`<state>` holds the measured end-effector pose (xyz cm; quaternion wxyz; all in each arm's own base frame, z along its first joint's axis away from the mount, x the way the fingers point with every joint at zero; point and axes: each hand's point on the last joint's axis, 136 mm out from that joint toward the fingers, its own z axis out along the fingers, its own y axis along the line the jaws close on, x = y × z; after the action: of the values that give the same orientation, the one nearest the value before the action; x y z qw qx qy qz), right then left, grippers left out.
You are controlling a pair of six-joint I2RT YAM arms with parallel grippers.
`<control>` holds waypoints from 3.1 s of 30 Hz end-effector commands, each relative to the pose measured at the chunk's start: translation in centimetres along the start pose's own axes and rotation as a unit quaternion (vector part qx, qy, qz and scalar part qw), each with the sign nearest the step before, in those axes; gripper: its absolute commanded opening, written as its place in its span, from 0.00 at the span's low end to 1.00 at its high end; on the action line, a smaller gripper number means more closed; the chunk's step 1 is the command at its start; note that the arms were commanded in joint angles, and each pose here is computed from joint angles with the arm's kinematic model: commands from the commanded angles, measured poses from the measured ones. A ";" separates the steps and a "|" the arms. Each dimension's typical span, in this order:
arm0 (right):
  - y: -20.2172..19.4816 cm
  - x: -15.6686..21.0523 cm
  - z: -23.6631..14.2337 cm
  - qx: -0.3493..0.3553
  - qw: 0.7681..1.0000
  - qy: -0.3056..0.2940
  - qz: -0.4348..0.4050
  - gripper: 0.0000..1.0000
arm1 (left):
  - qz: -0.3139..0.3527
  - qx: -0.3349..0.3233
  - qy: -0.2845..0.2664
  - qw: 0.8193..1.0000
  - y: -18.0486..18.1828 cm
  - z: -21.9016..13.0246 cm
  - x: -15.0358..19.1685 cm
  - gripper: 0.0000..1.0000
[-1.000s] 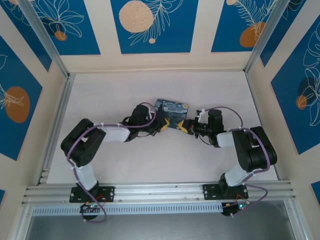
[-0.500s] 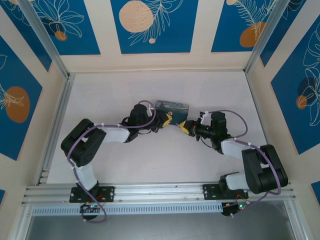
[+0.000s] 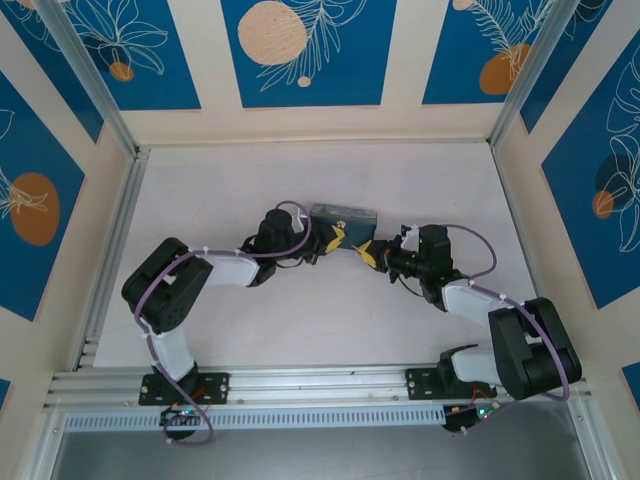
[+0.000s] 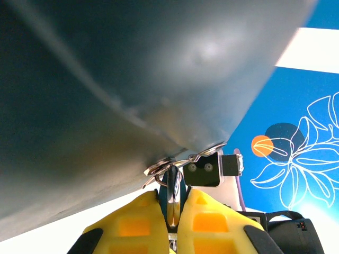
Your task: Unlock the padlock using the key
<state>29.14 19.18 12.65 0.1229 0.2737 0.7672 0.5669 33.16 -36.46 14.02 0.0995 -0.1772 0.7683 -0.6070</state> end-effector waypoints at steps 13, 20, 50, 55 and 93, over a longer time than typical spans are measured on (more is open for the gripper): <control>1.2 -0.6 1.3 0.001 1.000 -0.010 0.003 0.00 | 0.010 0.029 0.006 1.000 -1.5 -0.1 0.1 0.00; 1.4 -0.8 1.9 0.002 1.000 -0.008 0.003 0.00 | 0.010 0.031 0.006 0.999 -1.6 -0.2 0.2 0.00; 2.4 -1.3 2.5 -0.004 1.000 -0.008 -0.004 0.00 | 0.010 0.025 0.009 1.000 -1.0 0.0 0.4 0.00; 2.4 -1.1 2.5 -0.003 1.000 -0.006 -0.004 0.00 | 0.009 0.023 0.009 1.000 -0.8 0.1 0.5 0.00; 3.3 -1.7 3.5 -0.030 0.985 -0.028 -0.168 0.00 | -0.012 0.044 0.028 0.999 -0.9 1.7 2.5 0.00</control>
<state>32.65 21.02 12.79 0.2042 0.2128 0.7853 0.5443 34.30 -36.79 13.78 0.1128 -0.2092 0.7471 -0.6207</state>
